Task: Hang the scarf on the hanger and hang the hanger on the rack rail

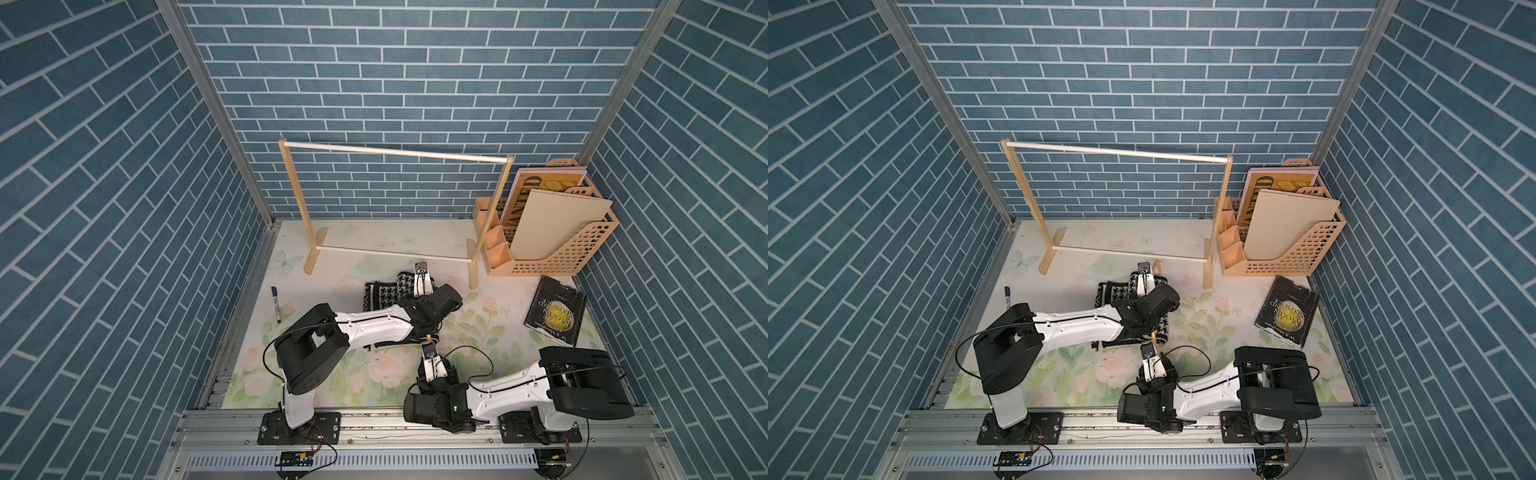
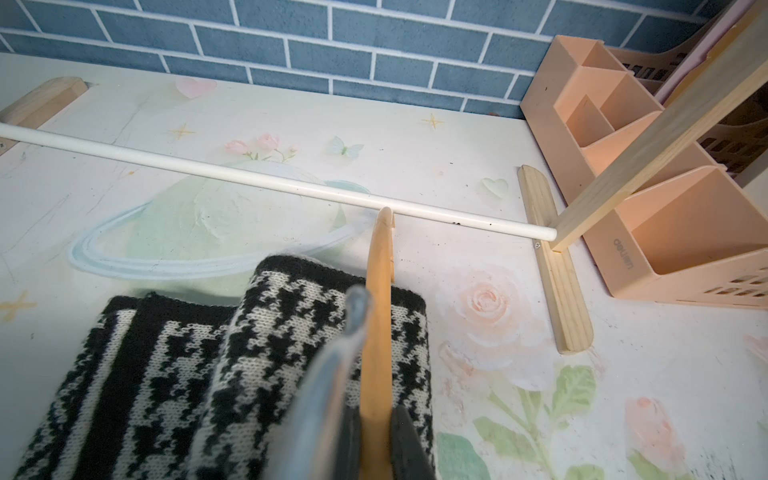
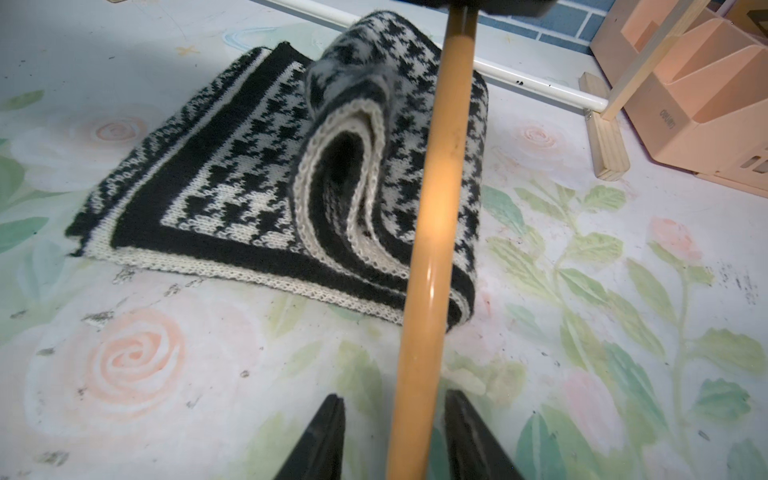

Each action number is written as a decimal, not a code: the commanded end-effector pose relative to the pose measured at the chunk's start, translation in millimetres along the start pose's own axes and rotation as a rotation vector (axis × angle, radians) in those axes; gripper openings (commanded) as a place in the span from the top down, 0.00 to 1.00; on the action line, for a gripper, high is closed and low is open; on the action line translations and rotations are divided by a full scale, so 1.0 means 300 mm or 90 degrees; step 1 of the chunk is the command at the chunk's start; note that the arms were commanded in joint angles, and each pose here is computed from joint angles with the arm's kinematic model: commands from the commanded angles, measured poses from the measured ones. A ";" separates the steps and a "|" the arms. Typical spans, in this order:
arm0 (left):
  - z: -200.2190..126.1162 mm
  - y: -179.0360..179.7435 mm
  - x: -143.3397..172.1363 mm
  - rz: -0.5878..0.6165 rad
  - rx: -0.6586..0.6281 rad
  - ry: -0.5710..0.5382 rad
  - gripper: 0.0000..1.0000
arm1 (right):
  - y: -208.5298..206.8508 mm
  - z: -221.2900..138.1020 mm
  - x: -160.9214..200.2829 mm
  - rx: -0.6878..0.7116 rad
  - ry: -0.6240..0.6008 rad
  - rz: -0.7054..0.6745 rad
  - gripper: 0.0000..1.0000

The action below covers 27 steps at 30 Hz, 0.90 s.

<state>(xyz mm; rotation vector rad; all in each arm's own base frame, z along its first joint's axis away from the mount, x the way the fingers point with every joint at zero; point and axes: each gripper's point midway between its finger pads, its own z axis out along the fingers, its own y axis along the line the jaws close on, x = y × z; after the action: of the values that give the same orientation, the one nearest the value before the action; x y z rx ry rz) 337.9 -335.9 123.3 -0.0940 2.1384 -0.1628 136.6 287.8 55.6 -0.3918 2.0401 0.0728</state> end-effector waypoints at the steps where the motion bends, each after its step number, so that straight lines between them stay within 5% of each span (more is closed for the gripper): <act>1: 0.034 0.070 0.237 0.106 -0.019 0.140 1.00 | -0.033 0.007 0.002 0.024 -0.011 0.001 0.63; 7: 0.035 0.070 0.238 0.106 -0.020 0.141 1.00 | -0.033 0.014 0.001 0.027 -0.014 0.000 0.77; 17: 0.036 0.072 0.241 0.106 -0.020 0.141 1.00 | -0.033 0.028 0.007 0.037 -0.011 -0.006 0.84; 23: 0.036 0.072 0.240 0.105 -0.020 0.139 1.00 | -0.030 0.032 0.005 0.043 -0.009 -0.011 1.00; 27: 0.035 0.069 0.237 0.104 -0.018 0.139 1.00 | -0.029 0.034 0.007 0.047 -0.009 -0.016 1.00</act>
<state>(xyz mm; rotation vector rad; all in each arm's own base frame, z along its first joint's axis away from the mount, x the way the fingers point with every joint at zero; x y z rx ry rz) 339.1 -335.5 121.5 -0.0937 2.1375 -0.1582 143.6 282.8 52.3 -0.3531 2.0195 0.0344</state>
